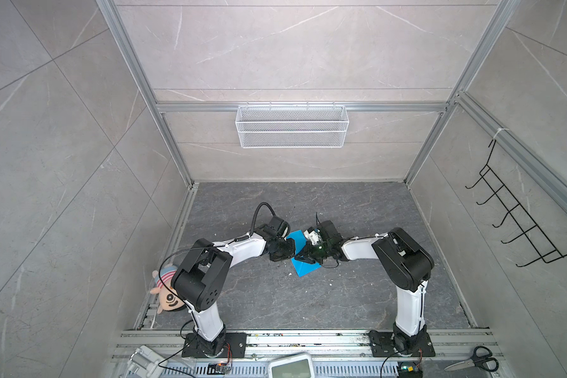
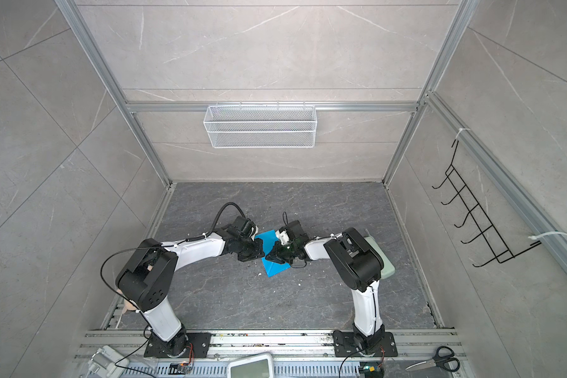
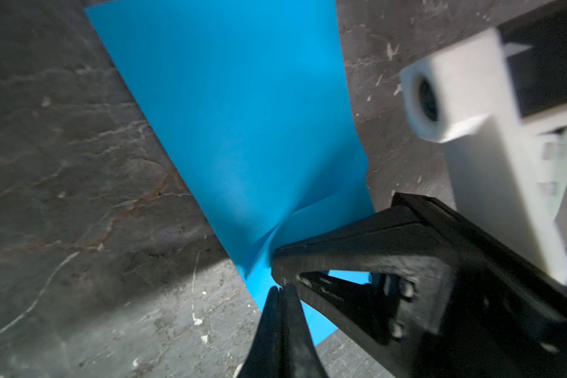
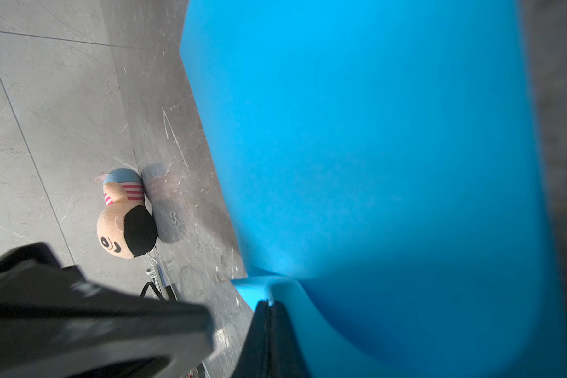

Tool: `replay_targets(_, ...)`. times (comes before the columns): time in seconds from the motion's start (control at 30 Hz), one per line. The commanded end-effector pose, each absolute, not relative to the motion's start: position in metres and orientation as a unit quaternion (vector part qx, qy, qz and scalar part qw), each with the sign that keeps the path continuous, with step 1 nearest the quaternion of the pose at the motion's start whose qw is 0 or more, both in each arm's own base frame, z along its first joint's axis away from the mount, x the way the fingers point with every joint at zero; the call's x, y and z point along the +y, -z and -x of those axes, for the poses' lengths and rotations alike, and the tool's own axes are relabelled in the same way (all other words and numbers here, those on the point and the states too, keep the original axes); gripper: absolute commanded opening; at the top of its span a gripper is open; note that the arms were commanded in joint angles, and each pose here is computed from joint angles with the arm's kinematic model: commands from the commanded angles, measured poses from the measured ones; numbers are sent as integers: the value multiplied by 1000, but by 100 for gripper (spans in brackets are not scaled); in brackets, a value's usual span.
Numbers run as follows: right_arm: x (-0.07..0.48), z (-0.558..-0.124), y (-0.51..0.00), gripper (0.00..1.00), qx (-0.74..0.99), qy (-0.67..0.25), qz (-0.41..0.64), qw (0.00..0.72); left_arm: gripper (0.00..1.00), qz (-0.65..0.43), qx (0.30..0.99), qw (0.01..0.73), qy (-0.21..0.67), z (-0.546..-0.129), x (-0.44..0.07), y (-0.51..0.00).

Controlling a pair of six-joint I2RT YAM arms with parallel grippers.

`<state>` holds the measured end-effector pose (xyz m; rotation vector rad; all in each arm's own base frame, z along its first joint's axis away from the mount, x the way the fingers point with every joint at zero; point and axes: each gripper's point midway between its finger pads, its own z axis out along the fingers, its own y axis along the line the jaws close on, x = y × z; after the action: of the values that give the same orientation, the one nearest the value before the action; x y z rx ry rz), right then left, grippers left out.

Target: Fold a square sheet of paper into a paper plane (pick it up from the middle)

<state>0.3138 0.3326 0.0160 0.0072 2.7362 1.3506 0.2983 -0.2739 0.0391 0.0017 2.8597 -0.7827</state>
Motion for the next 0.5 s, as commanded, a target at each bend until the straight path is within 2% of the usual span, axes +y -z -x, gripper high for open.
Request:
replay_targets(0.0,311,-304,18,6,925,-377,-32,25,0,-9,962,85,260,-302,-278,-40)
replay_targets(0.47,314,-307,9,7,922,-385,-28,29,0,-4,970,74,230,-305,-272,-22)
